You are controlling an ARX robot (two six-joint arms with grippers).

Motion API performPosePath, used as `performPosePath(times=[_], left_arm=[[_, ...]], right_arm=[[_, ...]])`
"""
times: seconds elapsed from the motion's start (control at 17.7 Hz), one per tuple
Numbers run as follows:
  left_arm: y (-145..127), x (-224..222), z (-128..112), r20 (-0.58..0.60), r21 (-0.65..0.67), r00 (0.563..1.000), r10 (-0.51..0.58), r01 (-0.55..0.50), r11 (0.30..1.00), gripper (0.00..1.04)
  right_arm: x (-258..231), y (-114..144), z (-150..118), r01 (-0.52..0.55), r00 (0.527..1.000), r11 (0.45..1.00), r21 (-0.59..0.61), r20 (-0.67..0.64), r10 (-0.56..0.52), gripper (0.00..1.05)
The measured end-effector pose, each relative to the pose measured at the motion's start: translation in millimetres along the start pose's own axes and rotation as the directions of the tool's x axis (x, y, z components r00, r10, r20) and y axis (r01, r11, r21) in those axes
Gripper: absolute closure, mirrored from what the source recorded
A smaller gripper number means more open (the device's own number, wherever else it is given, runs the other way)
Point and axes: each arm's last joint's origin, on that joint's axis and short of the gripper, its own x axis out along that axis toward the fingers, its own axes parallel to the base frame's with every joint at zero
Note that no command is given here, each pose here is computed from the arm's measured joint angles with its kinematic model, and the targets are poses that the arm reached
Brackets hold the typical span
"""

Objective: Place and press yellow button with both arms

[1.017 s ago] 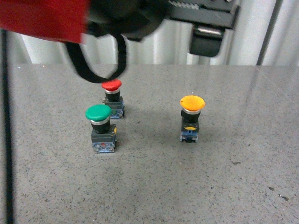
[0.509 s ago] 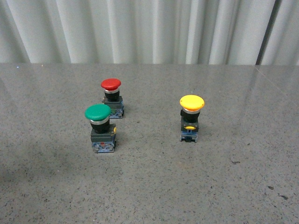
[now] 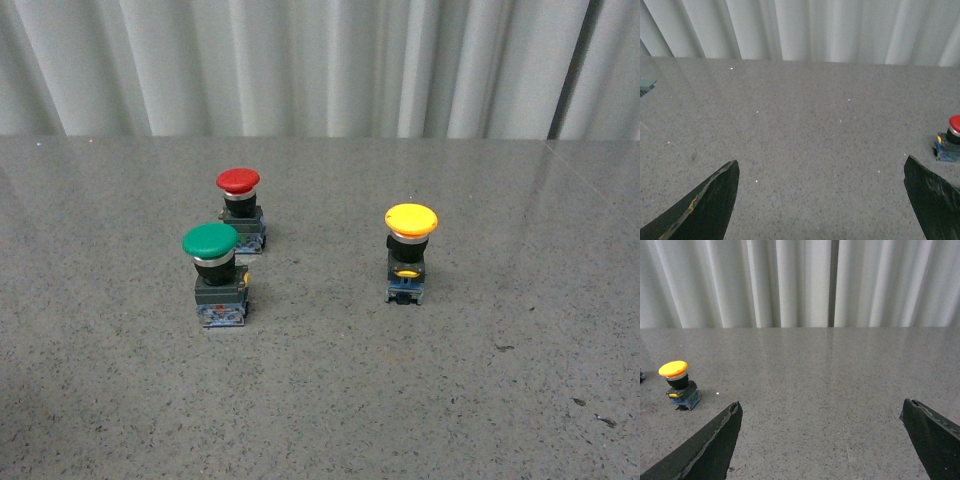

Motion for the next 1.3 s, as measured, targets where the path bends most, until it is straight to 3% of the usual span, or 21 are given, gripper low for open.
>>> performPosePath(times=[0.23, 0.28, 0.34, 0.51, 0.62, 0.73, 1.3], left_arm=[[-1.9, -17.5, -15.9, 0.064, 0.005, 0.998, -0.008, 0.008, 1.000, 0.07], [3.5, -21.4, -27.1, 0.200, -0.041, 0.975, -0.096, 0.106, 0.993, 0.19], [7.1, -21.8, -40.3, 0.235, -0.047, 0.964, -0.123, 0.138, 0.989, 0.28], [2.0, -19.9, -59.8, 0.212, -0.039, 0.952, -0.222, 0.235, 0.971, 0.53], [2.5, -21.8, -78.2, 0.220, -0.045, 0.953, -0.210, 0.225, 0.973, 1.03], [4.0, -30.8, -90.7, 0.219, -0.045, 0.953, -0.211, 0.225, 0.973, 1.03], [3.1, -29.0, -99.9, 0.225, -0.046, 0.951, -0.210, 0.226, 0.973, 1.03]], right_arm=[[0.0, 0.0, 0.0, 0.000, 1.000, 1.000, 0.000, 0.000, 0.000, 0.07], [0.0, 0.0, 0.0, 0.000, 1.000, 1.000, 0.000, 0.000, 0.000, 0.07], [0.0, 0.0, 0.1, 0.000, 1.000, 1.000, 0.000, 0.001, 0.000, 0.07], [0.0, 0.0, 0.0, 0.000, 1.000, 1.000, 0.000, 0.000, 0.000, 0.07], [0.0, 0.0, 0.0, 0.000, 1.000, 1.000, 0.000, 0.000, 0.000, 0.07], [0.0, 0.0, -0.1, 0.000, 1.000, 1.000, 0.000, -0.001, 0.000, 0.07], [0.0, 0.0, -0.1, 0.000, 1.000, 1.000, 0.000, -0.001, 0.000, 0.07]])
